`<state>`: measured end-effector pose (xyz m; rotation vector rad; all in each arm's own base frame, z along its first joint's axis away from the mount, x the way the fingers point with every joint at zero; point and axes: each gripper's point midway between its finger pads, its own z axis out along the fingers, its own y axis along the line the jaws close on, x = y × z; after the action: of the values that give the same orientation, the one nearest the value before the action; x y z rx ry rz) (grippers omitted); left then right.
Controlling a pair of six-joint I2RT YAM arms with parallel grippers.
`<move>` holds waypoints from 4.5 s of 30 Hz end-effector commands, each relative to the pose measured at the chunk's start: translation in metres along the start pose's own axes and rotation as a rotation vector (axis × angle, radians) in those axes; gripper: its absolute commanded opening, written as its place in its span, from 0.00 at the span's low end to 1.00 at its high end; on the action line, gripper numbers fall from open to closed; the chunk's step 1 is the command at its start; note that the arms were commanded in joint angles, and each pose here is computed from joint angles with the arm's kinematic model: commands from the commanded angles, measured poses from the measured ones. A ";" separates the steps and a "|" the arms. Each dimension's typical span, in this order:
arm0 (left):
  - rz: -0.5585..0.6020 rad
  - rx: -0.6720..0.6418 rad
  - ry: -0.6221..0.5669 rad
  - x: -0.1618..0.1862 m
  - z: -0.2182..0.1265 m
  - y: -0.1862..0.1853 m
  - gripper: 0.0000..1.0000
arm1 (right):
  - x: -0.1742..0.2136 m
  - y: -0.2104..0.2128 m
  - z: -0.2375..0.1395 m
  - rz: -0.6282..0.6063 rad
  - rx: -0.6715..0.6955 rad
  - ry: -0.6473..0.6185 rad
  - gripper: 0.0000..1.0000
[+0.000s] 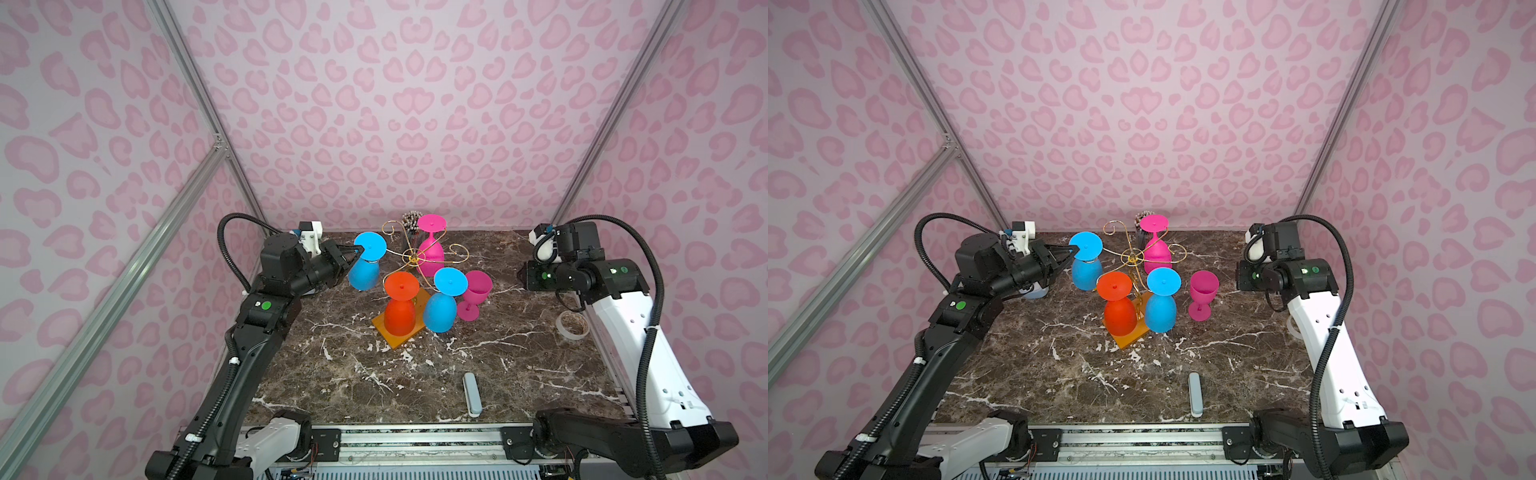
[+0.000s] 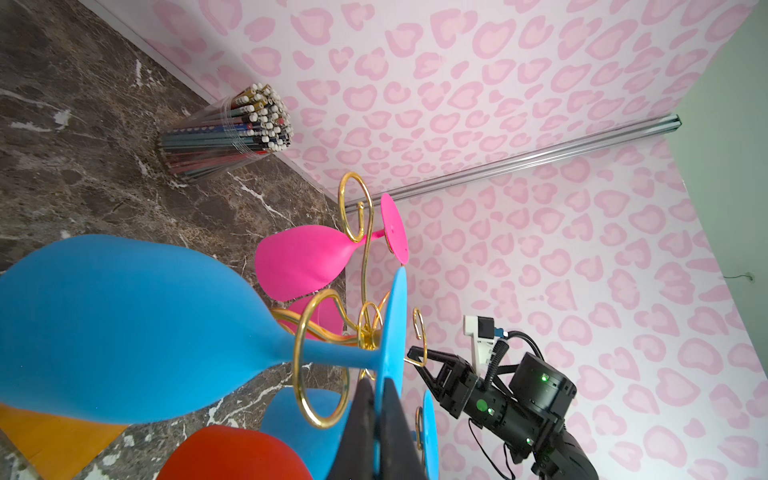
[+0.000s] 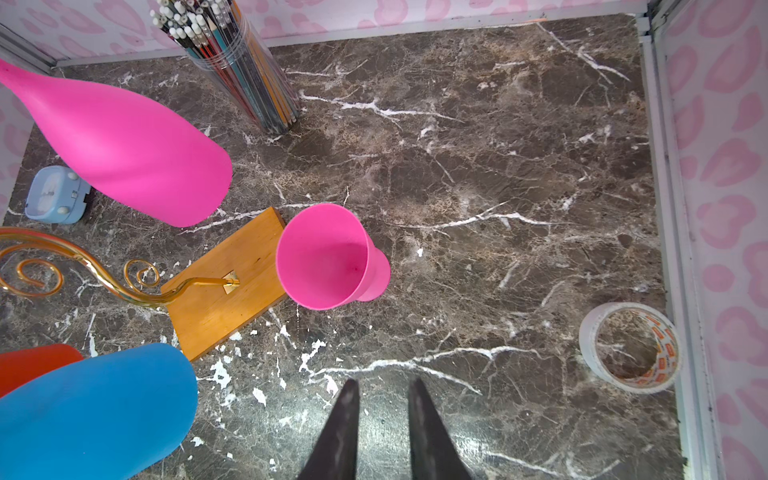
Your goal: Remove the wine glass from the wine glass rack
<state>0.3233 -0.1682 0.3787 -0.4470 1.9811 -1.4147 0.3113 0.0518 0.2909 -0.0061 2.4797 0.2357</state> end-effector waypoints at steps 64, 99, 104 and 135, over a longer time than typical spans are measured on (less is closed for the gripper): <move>-0.009 0.063 0.077 0.049 -0.022 -0.017 0.04 | -0.007 0.005 -0.007 -0.002 -0.023 -0.022 0.23; 1.061 0.255 -0.151 0.028 -0.061 -0.167 0.03 | -0.101 0.127 -0.138 0.013 -0.727 -0.308 0.22; 1.273 0.364 -0.077 0.066 -0.027 -0.192 0.03 | -0.108 0.139 -0.159 0.017 -0.819 -0.331 0.23; 1.986 0.417 0.033 0.189 0.077 -0.168 0.04 | -0.053 0.163 -0.139 0.011 -0.923 -0.184 0.31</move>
<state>0.2177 -0.3963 0.4470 1.4044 1.0802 -0.3872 0.2572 0.1868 0.4634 -0.3341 1.9811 1.3186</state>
